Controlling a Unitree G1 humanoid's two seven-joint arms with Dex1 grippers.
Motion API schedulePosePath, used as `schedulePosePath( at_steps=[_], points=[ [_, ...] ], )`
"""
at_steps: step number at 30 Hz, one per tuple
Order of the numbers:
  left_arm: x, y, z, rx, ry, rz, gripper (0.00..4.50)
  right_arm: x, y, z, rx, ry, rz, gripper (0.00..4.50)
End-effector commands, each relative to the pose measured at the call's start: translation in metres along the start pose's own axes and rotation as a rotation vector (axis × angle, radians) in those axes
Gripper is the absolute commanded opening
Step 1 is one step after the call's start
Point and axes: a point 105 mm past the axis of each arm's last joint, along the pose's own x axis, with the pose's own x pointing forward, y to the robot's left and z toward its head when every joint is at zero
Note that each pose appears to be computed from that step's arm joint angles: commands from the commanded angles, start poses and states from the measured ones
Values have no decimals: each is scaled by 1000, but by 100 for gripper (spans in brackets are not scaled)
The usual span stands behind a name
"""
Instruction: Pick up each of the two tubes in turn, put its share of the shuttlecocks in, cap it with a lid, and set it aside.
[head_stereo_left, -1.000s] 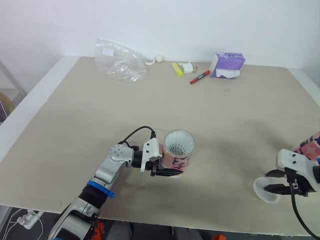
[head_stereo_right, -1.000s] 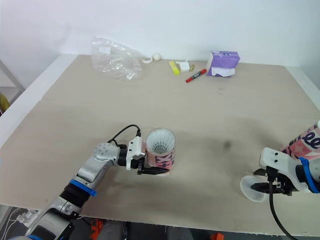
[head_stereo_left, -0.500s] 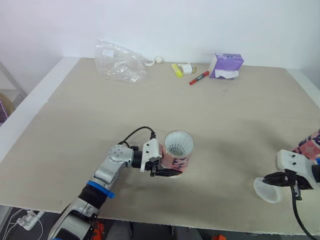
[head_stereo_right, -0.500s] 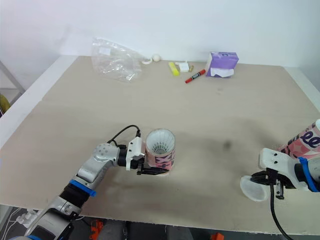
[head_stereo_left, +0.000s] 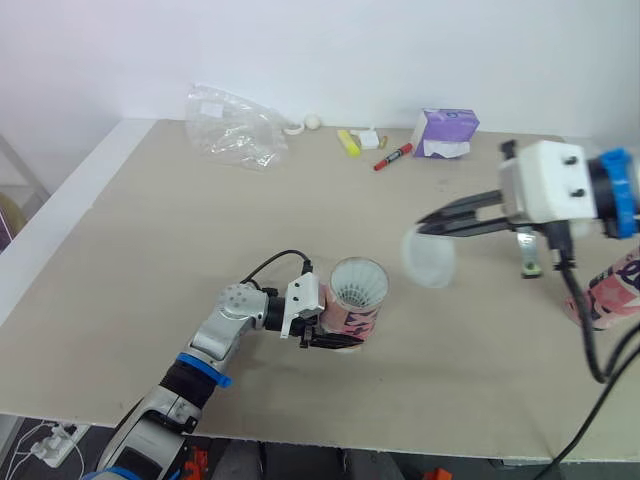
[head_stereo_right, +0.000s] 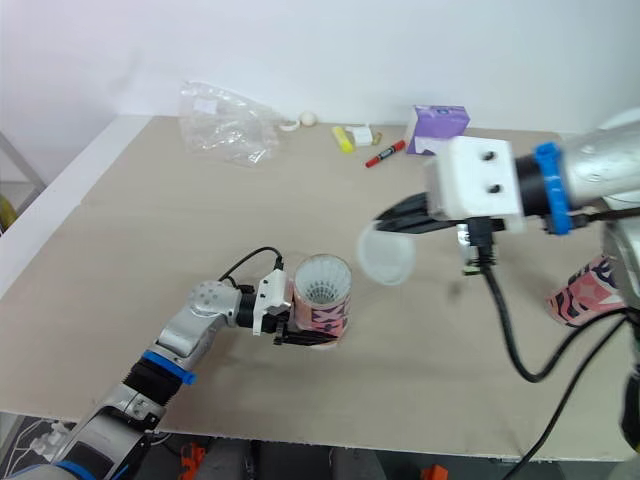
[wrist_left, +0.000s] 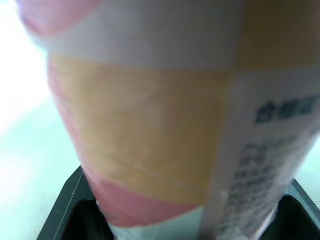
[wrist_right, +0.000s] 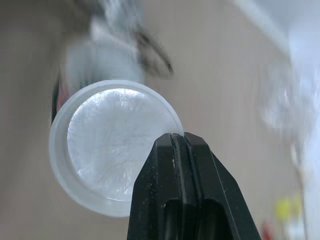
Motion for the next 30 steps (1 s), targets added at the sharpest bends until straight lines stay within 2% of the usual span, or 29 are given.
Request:
schedulePosePath(
  at_steps=[1, 5, 30],
  points=[
    [-1, -1, -19, -39, 72, 14, 273, 14, -2, 14, -30, -38, 35, 6],
    [0, 1, -19, -37, 71, 23, 273, 31, 7, 13, -42, -52, 102, 6],
    [-6, 2, -23, -48, 86, 46, 273, 49, 6, -7, -122, 6, 135, 6]
  ],
)
